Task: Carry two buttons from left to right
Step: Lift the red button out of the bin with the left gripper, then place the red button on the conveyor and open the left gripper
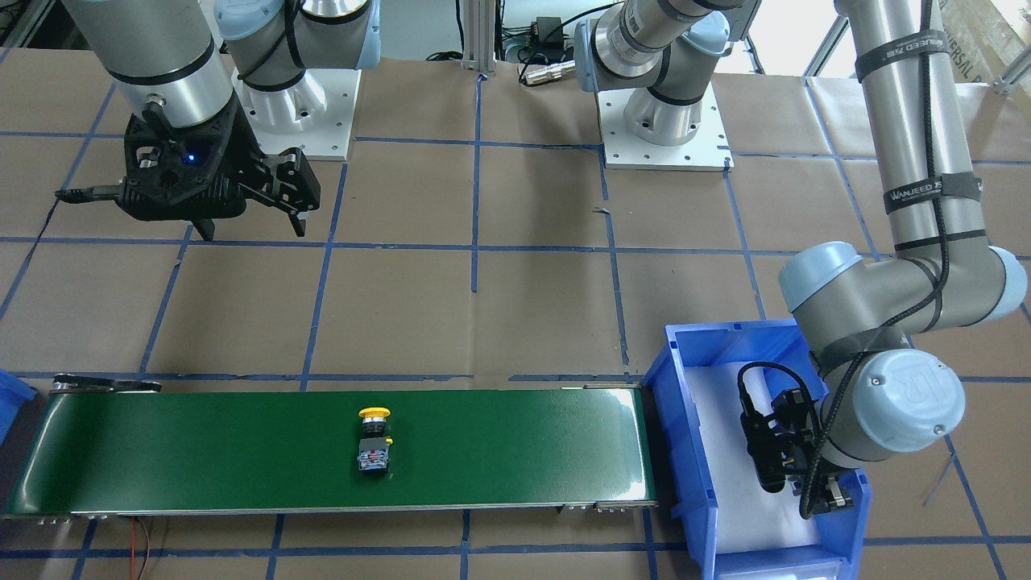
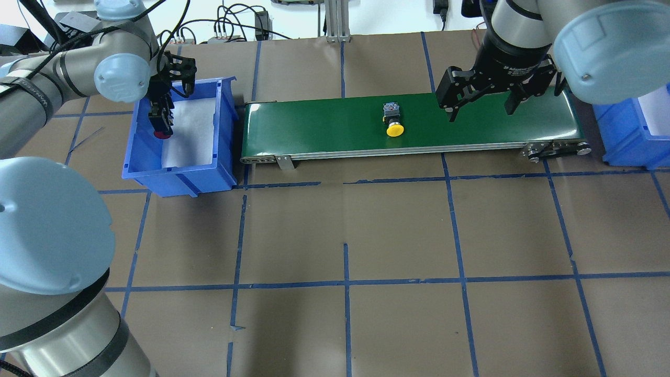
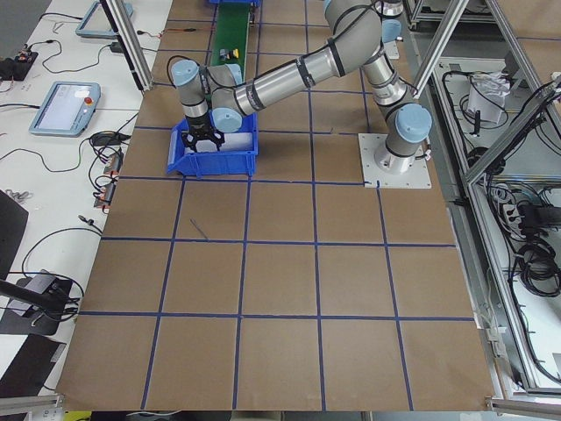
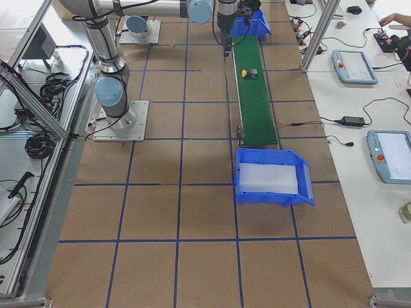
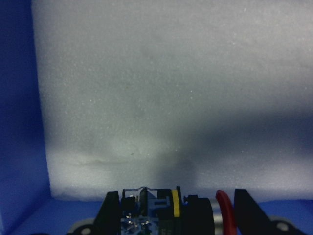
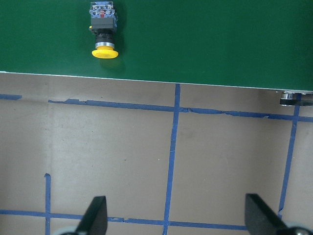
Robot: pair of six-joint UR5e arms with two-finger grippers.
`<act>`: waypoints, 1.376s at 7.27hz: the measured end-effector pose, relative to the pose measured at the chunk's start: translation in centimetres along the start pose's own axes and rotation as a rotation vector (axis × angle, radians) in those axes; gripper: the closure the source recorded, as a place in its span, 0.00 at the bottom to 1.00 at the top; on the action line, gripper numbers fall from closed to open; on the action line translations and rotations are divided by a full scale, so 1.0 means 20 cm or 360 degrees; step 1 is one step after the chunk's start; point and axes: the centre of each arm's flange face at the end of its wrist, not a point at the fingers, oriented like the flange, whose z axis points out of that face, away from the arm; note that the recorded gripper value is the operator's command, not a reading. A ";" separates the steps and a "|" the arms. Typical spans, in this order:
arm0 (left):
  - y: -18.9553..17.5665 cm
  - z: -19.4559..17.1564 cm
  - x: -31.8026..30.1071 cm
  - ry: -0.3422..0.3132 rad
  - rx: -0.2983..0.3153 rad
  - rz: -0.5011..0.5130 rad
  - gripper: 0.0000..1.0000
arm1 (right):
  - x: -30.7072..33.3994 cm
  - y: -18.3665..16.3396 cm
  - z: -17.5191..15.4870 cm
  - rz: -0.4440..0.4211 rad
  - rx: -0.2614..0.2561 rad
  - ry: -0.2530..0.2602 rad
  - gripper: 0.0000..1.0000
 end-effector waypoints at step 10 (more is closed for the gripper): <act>-0.58 -0.73 0.39 -0.0141 0.0088 -0.0394 0.21 | 0.00 0.00 0.00 0.0000 -0.0002 0.0000 0.00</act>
